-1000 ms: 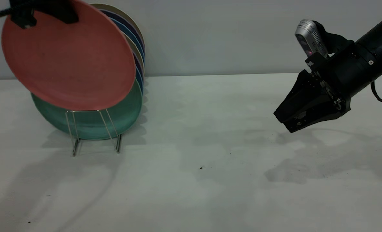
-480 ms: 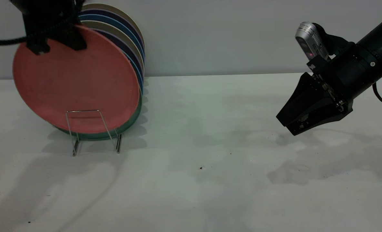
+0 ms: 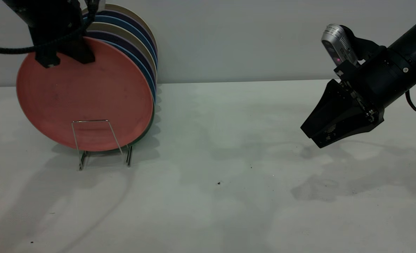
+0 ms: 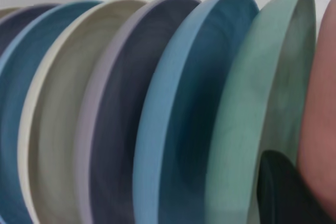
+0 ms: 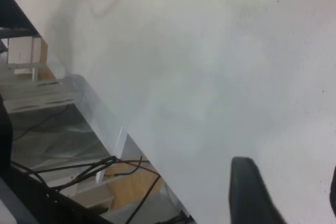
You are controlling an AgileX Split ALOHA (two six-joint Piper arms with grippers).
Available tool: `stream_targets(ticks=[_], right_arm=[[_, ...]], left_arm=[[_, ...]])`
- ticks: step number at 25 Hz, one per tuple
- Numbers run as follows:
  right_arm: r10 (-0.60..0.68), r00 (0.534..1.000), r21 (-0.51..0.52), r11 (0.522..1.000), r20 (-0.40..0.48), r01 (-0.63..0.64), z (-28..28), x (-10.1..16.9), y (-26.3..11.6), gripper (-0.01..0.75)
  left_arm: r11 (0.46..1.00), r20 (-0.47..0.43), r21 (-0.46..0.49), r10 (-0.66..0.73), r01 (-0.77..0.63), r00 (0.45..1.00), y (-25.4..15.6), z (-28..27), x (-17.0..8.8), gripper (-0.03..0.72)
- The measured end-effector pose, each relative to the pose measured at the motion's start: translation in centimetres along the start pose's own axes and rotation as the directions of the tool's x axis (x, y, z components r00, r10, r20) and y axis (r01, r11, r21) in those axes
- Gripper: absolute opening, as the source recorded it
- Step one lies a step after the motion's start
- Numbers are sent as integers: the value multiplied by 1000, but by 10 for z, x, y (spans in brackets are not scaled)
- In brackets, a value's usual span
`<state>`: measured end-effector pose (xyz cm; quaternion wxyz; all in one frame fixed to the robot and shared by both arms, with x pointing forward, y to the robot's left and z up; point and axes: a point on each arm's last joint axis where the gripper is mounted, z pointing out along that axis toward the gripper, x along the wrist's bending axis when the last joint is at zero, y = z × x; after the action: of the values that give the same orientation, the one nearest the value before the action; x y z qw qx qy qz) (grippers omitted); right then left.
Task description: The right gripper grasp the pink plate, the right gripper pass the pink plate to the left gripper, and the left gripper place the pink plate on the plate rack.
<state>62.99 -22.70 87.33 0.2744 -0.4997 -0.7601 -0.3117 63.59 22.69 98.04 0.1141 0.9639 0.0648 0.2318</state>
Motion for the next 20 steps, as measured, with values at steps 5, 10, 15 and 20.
stream_targets(ticks=[5,10,15,20], right_arm=[[0,1000,0,1000,0,0,0,0,0,390],[0,1000,1,1000,1,0,0,0,0,390],[4,1000,1,1000,2,-4,0,0,0,390],[31,988,67,997,150,-41,-16,-1,12,390]], left_arm=[[998,36,14,-68,68,997,-5,-1,-2,367],[997,27,6,-80,80,996,-3,-21,0,531],[990,28,-19,-138,138,990,4,-62,-2,566],[886,72,-35,-459,462,886,11,-106,-11,566]])
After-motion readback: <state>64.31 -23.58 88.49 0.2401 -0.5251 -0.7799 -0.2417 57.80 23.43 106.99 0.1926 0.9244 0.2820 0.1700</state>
